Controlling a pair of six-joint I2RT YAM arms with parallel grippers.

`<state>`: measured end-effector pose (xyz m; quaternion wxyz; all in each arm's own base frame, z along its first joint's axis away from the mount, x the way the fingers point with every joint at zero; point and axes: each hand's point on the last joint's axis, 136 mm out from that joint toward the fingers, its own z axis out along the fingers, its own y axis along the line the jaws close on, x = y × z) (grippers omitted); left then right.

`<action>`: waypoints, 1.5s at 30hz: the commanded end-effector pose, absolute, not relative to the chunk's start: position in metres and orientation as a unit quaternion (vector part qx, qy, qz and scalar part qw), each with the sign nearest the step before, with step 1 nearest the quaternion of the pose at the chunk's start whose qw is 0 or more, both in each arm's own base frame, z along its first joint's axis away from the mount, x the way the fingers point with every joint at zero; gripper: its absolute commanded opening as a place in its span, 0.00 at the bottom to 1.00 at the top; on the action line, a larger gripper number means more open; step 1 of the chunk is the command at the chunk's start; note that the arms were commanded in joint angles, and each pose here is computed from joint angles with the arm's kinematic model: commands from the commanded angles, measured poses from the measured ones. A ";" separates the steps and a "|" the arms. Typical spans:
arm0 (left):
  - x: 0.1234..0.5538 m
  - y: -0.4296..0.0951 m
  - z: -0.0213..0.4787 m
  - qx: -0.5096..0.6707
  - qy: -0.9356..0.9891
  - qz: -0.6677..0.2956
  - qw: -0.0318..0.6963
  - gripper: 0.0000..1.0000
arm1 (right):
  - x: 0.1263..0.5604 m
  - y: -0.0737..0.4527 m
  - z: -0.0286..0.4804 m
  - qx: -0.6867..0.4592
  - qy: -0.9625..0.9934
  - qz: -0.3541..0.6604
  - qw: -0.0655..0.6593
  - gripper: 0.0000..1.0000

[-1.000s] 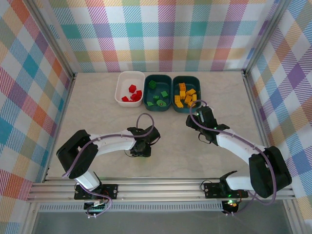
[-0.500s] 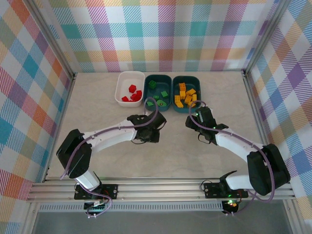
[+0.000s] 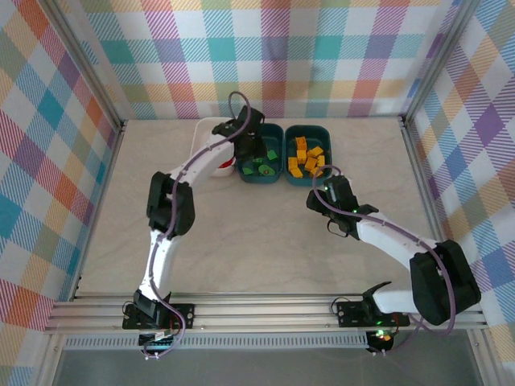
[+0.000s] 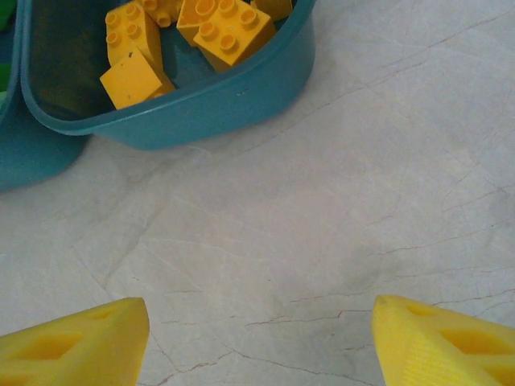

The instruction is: Sort the legos into containers by color

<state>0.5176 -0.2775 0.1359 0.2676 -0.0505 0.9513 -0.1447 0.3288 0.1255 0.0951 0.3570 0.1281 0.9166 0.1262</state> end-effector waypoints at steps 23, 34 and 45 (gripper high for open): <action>0.388 -0.275 0.298 0.060 0.840 -0.280 0.462 1.00 | 0.327 0.128 0.114 0.122 0.905 0.143 0.383 0.77; 0.287 -0.096 0.219 -0.186 0.792 -0.126 0.568 1.00 | 0.303 0.186 0.185 -0.031 0.782 0.150 0.605 1.00; 0.280 -0.045 0.219 -0.149 0.745 0.049 0.648 1.00 | 0.326 0.214 0.248 -0.162 0.762 0.073 0.623 1.00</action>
